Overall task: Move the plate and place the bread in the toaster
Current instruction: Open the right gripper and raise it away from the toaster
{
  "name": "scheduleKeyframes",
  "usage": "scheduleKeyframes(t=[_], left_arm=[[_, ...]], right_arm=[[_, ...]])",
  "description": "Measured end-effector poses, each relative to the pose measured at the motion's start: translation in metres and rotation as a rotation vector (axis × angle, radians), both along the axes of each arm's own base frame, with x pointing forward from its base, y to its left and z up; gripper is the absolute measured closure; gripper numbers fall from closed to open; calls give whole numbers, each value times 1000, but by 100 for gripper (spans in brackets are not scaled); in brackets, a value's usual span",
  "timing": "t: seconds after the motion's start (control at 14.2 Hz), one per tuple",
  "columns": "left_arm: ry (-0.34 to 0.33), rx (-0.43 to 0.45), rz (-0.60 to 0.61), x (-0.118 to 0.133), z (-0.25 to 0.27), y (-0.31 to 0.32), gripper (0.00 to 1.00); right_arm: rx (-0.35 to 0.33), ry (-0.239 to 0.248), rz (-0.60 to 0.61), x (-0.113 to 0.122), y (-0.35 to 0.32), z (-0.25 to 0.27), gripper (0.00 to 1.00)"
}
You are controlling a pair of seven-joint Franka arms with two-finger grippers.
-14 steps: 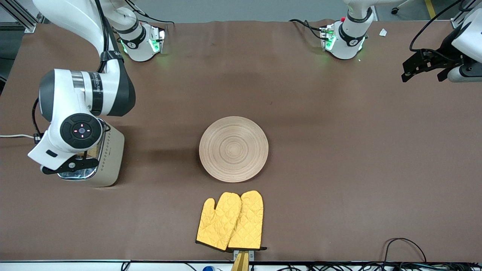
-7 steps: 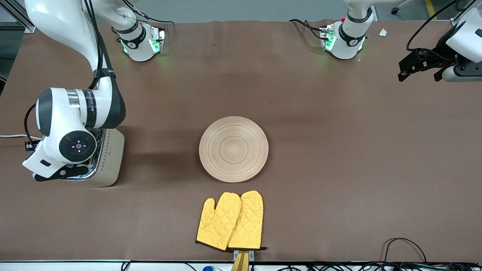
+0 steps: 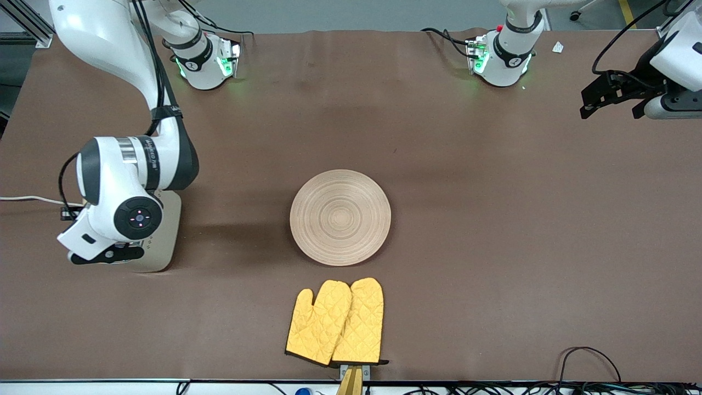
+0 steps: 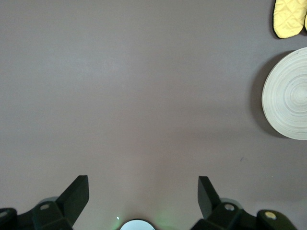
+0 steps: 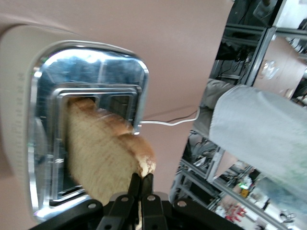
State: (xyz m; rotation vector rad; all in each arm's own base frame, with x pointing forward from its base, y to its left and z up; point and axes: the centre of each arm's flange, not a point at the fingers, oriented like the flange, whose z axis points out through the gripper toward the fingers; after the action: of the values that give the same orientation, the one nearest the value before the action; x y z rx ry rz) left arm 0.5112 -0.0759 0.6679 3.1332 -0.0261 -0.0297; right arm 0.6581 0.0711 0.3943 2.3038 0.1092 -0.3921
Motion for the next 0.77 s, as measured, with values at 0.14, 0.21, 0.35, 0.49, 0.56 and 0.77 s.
scheduleKeyframes(t=[0.14, 0.21, 0.35, 0.49, 0.56, 0.77], left_arm=[[0, 0, 0, 0, 0, 0, 0], [0, 0, 0, 0, 0, 0, 0], [0, 0, 0, 0, 0, 0, 0], [0, 0, 1, 0, 0, 0, 0], [0, 0, 1, 0, 0, 1, 0], [-1, 0, 3, 0, 0, 1, 0]], right_arm=[[3, -11, -31, 0, 7, -15, 96], [7, -11, -42, -1, 8, -20, 96], [31, -17, -57, 1, 5, -24, 95], [94, -28, -103, 2, -4, -24, 87], [138, -42, -135, 5, -15, -22, 76], [327, -96, -242, 5, -65, 17, 45]])
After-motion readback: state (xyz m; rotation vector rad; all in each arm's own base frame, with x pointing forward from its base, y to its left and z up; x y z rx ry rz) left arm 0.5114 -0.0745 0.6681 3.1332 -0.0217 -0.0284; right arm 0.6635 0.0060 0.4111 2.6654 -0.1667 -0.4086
